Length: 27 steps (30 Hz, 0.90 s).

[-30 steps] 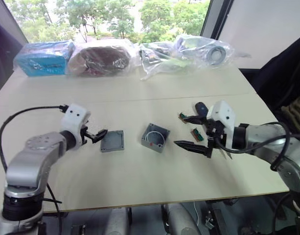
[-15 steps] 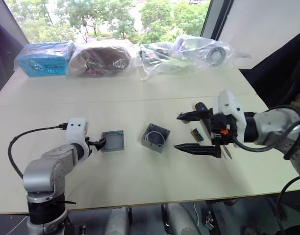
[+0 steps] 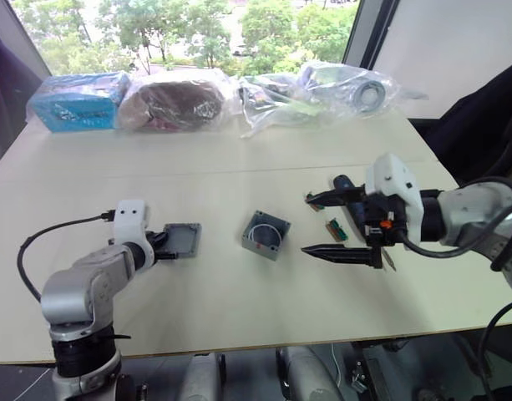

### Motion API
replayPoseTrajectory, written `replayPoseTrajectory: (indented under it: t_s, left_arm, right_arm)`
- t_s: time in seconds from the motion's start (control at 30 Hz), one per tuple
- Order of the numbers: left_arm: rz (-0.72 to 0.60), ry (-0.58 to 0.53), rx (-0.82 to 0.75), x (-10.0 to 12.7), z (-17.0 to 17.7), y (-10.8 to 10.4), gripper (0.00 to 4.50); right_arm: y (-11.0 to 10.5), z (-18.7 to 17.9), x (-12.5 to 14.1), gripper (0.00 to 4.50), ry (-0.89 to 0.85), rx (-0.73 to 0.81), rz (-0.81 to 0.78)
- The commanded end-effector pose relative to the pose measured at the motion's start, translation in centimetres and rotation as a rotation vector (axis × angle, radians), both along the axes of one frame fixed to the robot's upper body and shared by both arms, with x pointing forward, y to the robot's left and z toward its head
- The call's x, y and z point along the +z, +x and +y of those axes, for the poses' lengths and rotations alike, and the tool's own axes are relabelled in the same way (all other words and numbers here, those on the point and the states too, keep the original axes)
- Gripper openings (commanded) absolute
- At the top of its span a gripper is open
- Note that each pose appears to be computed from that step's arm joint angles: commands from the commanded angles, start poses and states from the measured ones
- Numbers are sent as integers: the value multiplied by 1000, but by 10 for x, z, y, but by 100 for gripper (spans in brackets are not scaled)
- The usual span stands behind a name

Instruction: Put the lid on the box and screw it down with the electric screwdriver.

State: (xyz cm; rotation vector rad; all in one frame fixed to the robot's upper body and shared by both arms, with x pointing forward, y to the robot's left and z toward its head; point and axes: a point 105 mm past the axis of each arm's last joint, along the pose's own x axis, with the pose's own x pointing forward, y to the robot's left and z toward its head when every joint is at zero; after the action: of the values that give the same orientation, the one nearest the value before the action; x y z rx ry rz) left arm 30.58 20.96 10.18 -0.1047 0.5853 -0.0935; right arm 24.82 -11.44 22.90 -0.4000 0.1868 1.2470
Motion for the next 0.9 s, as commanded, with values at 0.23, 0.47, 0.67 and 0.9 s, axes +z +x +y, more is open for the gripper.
replayPoseTrajectory:
  t_s: [0.23,0.47,0.67,0.9]
  left_arm:
    - [-531,-178,-298,101,-58,28,3]
    - [-705,-205,-487,122,-92,28,3]
    - [-736,-197,-525,123,-101,27,3]
    - [-749,-190,-540,121,-106,25,0]
  right_arm:
    - [27,24,1,450,298,-174,266]
    - [48,60,13,450,486,-243,470]
    - [48,73,16,450,535,-274,545]
    - [46,79,18,351,558,-289,579]
